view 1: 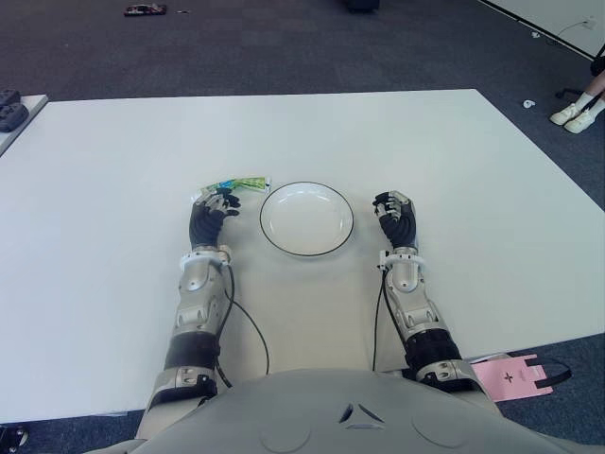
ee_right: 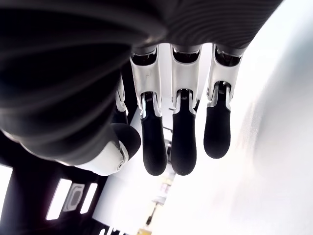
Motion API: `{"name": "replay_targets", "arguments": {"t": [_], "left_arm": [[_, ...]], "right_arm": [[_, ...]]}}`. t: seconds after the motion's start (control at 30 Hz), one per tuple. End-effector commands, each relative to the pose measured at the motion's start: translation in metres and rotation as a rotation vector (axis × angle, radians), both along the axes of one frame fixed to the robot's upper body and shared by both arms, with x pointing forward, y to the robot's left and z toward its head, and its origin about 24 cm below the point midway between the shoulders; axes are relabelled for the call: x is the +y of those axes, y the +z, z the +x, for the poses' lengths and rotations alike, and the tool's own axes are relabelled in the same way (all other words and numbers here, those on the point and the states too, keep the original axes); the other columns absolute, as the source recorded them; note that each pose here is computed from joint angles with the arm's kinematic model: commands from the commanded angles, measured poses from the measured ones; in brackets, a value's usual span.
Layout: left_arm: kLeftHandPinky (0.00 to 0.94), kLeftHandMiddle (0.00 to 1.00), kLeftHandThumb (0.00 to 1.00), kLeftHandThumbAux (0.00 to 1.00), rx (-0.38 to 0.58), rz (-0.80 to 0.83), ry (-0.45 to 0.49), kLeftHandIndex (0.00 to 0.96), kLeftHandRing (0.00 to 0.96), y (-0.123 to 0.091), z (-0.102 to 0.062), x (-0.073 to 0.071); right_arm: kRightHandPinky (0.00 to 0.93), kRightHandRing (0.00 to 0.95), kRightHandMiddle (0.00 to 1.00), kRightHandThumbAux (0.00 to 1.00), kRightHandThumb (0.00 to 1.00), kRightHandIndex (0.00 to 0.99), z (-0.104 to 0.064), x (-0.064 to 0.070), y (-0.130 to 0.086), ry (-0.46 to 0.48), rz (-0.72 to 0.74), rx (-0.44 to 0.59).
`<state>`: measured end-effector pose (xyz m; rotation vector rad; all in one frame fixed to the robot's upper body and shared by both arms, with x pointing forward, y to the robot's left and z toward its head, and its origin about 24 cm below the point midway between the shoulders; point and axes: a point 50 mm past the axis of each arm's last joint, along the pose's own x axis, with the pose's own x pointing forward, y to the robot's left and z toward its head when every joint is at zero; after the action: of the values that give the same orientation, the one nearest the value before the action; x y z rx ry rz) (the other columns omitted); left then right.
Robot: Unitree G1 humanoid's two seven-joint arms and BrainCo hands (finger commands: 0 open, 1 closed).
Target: Put the toothpaste on the table into the plate.
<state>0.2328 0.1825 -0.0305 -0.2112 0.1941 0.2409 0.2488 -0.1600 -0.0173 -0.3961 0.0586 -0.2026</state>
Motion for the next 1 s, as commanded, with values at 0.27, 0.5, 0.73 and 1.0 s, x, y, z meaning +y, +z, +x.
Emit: {"name": "replay_targets", "arguments": {"t": [0.27,0.5,0.73,1.0], "left_arm": [[0.492,0.509,0.714,0.719,0.143,0.002,0.014,0.431,0.517,-0.02,-0.015,0.002],[0.477,0.506,0.713,0.719,0.125,0.008,0.01,0.431,0.514,-0.016,-0.015,0.001],[0.437,0.495,0.713,0.72,0.027,0.096,-0.012,0.431,0.495,-0.002,-0.019,0.001],[0.464,0.496,0.706,0.719,-0.131,0.342,-0.052,0.431,0.484,0.019,-0.018,0.005]], "right_arm": [[0.528,0.499,0.484,0.73,0.707,0.42,-0.032,-0.004,-0.041,-0.033,0.021,0.233],[0.537,0.502,0.485,0.73,0.706,0.42,-0.032,-0.004,-0.041,-0.037,0.022,0.229],[0.534,0.505,0.488,0.73,0.706,0.421,-0.031,-0.003,-0.041,-0.031,0.016,0.224],[0.526,0.499,0.488,0.731,0.706,0.42,-0.031,-0.002,-0.04,-0.032,0.016,0.224]]}}
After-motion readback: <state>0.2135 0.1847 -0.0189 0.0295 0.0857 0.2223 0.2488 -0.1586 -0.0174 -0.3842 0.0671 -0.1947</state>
